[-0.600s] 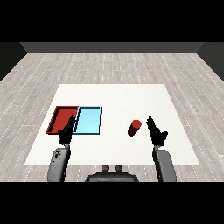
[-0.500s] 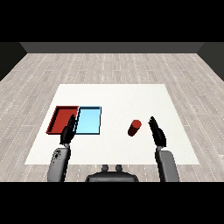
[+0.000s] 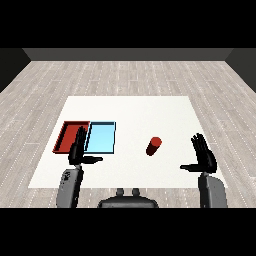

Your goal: Pick the red can and put it in the red box

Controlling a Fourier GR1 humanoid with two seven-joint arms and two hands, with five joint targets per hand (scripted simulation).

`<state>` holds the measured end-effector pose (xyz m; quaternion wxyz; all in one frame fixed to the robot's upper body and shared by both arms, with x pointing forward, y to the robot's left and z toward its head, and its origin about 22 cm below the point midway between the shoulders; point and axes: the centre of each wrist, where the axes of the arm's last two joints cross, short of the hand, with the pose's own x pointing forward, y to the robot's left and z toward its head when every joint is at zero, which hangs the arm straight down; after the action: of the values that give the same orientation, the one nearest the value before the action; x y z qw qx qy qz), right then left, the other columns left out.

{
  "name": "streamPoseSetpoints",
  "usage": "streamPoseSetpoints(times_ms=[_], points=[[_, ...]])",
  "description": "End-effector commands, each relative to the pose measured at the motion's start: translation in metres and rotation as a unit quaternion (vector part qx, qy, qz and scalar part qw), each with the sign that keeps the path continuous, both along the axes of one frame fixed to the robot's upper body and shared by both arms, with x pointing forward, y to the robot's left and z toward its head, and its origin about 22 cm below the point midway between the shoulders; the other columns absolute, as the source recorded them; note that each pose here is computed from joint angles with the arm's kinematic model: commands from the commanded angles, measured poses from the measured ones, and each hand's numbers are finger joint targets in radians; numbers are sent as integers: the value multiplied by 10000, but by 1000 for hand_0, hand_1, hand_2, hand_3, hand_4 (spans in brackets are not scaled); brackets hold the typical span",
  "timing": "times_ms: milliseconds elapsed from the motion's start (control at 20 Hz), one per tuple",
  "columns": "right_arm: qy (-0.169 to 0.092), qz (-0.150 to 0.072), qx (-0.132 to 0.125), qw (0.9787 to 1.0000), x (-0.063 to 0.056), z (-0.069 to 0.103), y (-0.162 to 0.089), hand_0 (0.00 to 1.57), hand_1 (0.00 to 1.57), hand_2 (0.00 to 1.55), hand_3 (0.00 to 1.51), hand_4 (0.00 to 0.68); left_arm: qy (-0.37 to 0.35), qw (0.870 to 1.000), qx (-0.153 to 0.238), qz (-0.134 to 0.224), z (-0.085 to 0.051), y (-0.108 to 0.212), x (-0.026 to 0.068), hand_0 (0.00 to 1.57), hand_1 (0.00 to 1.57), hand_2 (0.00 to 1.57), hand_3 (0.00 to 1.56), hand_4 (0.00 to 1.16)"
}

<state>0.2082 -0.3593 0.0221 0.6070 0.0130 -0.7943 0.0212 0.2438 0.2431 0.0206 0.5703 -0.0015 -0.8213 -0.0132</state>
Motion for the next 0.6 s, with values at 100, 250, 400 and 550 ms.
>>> streamPoseSetpoints(times_ms=[100, 250, 400, 550], points=[[-511, 102, 128, 9986, -129, 20, -377, 0, 0, 0, 0, 0, -656, 9976, -169, -161, -171, -135, -65, 0, 0, 0, 0, 0], [-396, 183, 36, 9990, -143, -277, -347, 0, 0, 0, 0, 0, -602, 9977, -250, -157, -156, -55, -79, 0, 0, 0, 0, 0], [-466, 113, 150, 9987, -122, -105, -435, 0, 0, 0, 0, 0, -610, 9977, -264, -140, -192, 323, -198, 0, 0, 0, 0, 0], [-435, 159, 196, 9987, -63, -56, -399, 0, 0, 0, 0, 0, -660, 9974, -283, -117, -81, 97, -28, 0, 0, 0, 0, 0]])
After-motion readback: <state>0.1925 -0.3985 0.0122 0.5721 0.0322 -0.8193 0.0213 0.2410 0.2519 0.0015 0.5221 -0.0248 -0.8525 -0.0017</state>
